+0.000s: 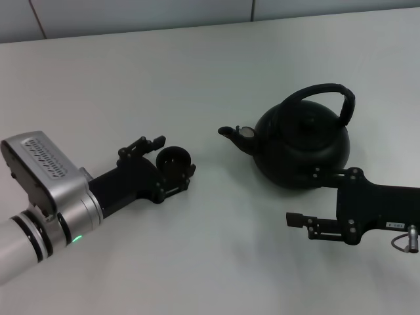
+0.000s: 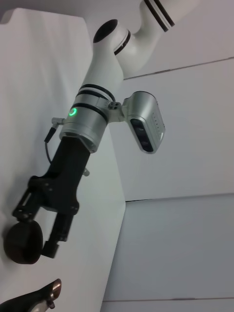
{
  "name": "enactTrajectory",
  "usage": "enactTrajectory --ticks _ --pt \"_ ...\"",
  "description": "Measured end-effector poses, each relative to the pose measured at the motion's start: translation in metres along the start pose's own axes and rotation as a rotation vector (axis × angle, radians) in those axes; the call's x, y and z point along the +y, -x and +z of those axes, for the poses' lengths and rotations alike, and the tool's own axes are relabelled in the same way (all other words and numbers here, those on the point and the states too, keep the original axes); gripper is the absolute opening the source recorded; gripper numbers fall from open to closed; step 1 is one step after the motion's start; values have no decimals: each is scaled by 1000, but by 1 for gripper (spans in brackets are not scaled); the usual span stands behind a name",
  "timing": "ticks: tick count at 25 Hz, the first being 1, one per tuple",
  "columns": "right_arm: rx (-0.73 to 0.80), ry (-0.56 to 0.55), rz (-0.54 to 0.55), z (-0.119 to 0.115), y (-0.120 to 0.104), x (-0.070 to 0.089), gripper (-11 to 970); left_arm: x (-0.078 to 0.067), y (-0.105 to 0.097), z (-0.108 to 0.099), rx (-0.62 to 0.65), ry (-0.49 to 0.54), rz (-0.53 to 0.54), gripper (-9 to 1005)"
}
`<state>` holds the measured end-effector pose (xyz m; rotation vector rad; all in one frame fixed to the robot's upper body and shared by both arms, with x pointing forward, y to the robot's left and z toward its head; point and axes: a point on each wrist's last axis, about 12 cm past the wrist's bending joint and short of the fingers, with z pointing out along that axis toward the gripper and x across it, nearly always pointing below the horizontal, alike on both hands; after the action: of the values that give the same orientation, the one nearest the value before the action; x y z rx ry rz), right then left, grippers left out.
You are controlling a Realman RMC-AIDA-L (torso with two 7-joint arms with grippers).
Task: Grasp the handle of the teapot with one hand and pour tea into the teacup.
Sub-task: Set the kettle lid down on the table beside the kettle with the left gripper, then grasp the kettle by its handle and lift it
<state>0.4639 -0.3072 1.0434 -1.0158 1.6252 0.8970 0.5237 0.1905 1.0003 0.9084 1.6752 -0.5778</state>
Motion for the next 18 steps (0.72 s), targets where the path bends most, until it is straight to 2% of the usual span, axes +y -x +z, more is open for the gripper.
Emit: enactTrajectory --ticks 5,8,9,10,13,16,18 --pt "0 -3 3 -1 -1 1 680 1 4 -14 -104 11 -27 812" --pt "-1 -3 5 -1 -1 1 680 6 10 -34 -215 -5 -51 812" --pt "-1 -4 5 -1 -1 1 680 7 5 -53 -252 2 -82 812" --pt "-1 -4 5 -1 -1 1 679 9 5 -59 -269 1 -88 812" --pt "1 -5 3 -1 -1 0 679 14 3 -96 -327 -4 -115 812" --pt "4 -8 2 -1 -1 -1 680 19 0 -136 -308 -44 -120 812" --pt "4 -9 2 -1 -1 -1 680 21 -3 -152 -271 -63 -115 812"
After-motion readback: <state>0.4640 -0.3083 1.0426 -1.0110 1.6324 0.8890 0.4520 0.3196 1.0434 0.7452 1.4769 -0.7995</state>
